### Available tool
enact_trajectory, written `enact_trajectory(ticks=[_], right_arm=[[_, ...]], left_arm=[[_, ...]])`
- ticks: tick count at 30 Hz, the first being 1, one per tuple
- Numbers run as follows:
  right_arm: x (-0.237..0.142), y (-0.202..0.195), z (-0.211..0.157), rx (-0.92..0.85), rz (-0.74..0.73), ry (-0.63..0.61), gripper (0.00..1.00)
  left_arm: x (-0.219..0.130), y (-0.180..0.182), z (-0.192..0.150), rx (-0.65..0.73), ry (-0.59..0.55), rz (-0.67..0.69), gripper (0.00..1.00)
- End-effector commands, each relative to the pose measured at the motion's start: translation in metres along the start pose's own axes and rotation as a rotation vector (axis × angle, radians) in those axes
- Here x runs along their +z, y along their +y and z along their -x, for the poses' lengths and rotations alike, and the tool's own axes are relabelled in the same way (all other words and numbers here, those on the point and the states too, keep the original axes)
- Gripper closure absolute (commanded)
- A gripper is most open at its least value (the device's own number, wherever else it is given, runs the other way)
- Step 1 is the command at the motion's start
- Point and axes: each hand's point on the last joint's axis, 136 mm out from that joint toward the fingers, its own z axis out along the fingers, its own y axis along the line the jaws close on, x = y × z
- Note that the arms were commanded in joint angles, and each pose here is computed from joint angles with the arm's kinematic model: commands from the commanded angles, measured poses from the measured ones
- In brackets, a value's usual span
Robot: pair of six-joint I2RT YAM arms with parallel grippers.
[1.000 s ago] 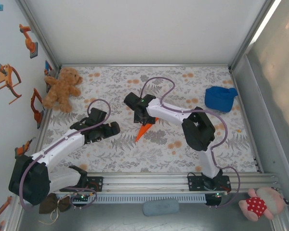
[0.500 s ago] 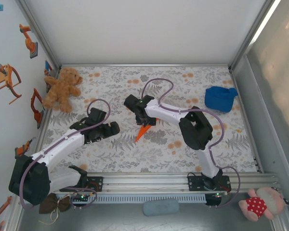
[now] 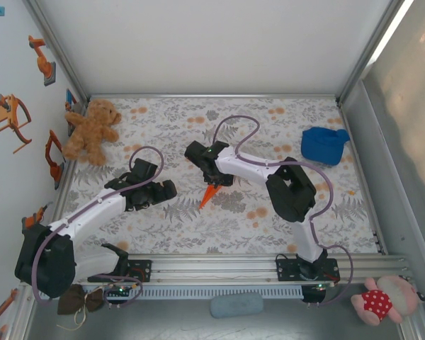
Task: Fold a paper plane with a square sheet of paper (pick it up from the middle)
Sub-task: Move the paper plane to the top-center of the table.
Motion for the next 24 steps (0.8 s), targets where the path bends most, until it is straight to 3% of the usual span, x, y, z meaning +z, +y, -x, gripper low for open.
enact_trajectory(ticks=[1, 10, 18, 24], right_arm=[[-0.006, -0.01, 0.001, 0.032, -0.027, -0.018, 0.67], [0.001, -0.009, -0.002, 0.059, -0.026, -0.011, 0.83], [-0.021, -0.019, 0.019, 0.083, -0.013, -0.094, 0.98], [-0.043, 0.002, 0.038, 0.004, 0.132, -0.12, 1.0]], left_arm=[[-0.001, -0.001, 0.001, 0.011, 0.01, -0.003, 0.04], [-0.002, -0.001, 0.002, 0.005, 0.009, -0.001, 0.04], [-0.005, 0.002, 0.003, -0.009, 0.003, -0.003, 0.04], [-0.008, 0.006, 0.005, -0.048, -0.01, -0.013, 0.04]])
